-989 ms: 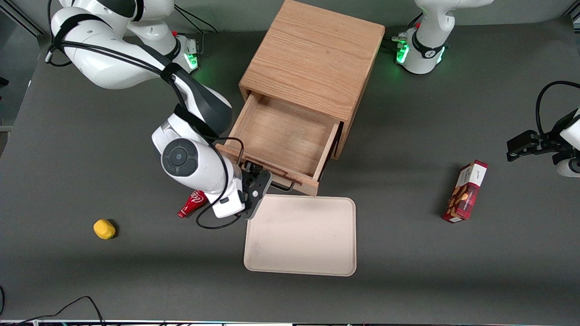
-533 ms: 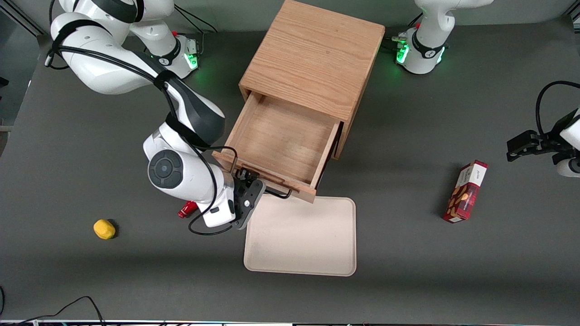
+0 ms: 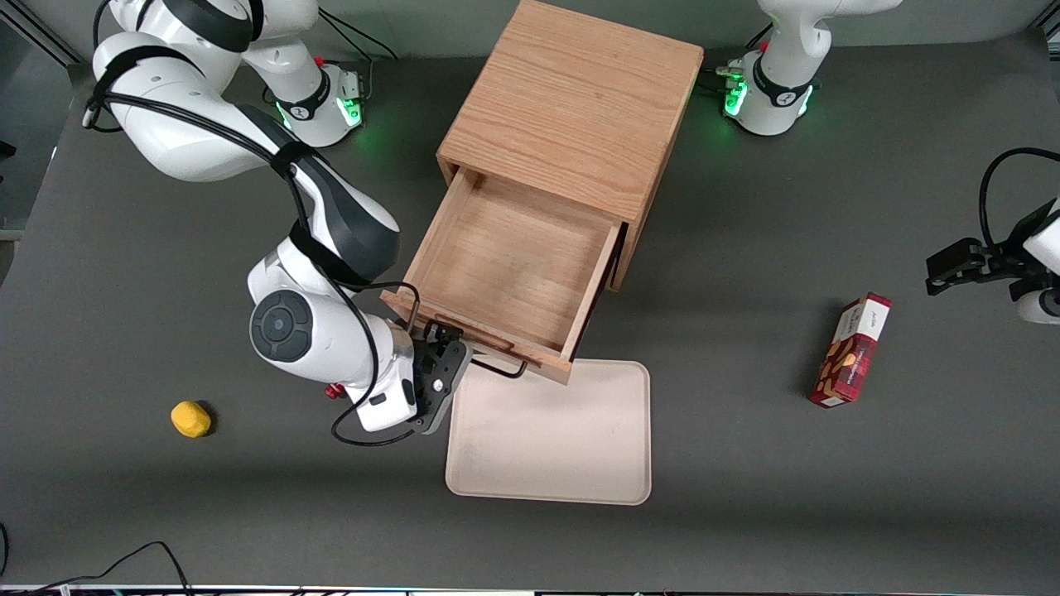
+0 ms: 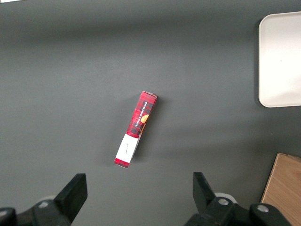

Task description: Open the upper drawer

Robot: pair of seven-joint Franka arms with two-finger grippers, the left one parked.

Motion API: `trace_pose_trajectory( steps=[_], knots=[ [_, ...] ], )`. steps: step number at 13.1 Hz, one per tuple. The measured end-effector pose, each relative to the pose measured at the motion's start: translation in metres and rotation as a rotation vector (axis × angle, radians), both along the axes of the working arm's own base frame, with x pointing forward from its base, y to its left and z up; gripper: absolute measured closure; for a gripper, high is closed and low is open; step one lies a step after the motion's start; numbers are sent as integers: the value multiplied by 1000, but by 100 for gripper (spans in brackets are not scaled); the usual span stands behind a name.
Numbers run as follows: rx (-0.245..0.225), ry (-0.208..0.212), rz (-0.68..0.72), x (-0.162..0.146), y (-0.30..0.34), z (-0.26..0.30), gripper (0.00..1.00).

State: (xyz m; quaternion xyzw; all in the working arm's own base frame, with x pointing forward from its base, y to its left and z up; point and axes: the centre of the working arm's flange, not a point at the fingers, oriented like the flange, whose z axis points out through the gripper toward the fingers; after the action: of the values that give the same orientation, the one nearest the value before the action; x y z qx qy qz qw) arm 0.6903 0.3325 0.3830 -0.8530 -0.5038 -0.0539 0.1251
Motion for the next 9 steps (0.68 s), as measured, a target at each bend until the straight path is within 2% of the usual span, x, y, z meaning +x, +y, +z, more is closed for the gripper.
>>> trace_pose_trajectory(
  steps=[2,6,8,9],
  knots=[
    [10,0,-6,2,-1,2,0],
    [70,24,-83,10,-14,26,0],
    [42,74,-192,9,-38,58,0],
    [14,94,-278,6,-55,82,0]
  ],
)
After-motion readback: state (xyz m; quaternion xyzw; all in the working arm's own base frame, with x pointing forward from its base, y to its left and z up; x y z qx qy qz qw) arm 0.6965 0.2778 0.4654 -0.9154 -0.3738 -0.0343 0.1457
